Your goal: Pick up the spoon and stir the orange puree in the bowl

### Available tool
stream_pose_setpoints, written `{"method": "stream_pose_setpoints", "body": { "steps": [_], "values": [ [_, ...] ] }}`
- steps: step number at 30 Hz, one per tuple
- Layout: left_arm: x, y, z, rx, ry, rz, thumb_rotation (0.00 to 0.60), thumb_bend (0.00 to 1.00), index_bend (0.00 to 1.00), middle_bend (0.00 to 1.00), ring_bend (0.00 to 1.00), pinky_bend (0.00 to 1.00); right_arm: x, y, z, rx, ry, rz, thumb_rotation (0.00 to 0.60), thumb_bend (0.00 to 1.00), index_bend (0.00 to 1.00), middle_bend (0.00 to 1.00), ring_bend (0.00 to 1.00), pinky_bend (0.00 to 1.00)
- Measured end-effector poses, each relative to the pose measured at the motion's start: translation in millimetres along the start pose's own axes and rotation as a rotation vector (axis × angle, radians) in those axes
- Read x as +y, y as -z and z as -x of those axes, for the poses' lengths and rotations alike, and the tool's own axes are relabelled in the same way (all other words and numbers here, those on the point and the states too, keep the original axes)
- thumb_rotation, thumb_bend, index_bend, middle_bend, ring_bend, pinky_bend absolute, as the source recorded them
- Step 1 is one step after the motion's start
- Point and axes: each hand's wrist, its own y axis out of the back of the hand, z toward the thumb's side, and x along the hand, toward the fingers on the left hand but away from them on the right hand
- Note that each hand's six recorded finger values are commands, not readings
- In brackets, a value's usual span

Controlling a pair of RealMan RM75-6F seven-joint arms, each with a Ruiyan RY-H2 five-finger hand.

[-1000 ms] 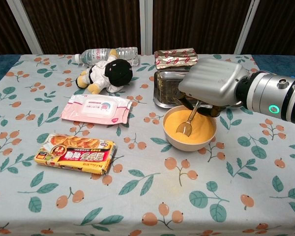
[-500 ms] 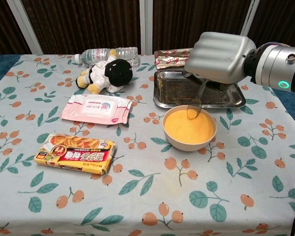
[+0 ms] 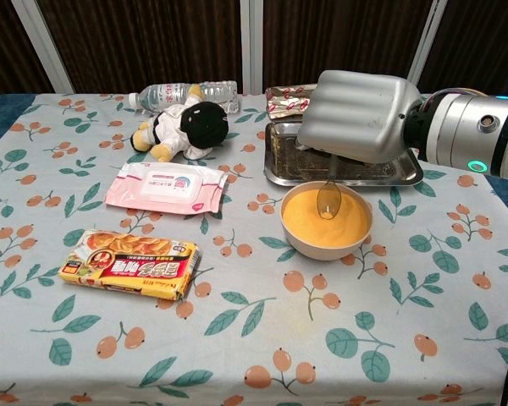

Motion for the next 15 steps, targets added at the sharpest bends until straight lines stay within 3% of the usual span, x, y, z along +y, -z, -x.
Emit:
{"method": "stream_pose_setpoints", "body": {
  "steps": [9,15],
  "values": [
    [-1.7,1.9,1.3,0.003,0.003,0.006,0.6,0.06,0.23,0.12,0.1,0.13,3.0,-19.8,-4.9,0.042,0.003,0.01,0.6,0.4,0.79,1.0,1.0,1.0],
    [-3.0,2.5,1.6,0.003,0.006,0.007,0.6,0.06,0.23,0.12,0.1,0.13,1.0,-26.8,-8.4,0.039,-0.012,0.07,0.6,0.4,0.79,1.0,1.0,1.0]
  ]
}}
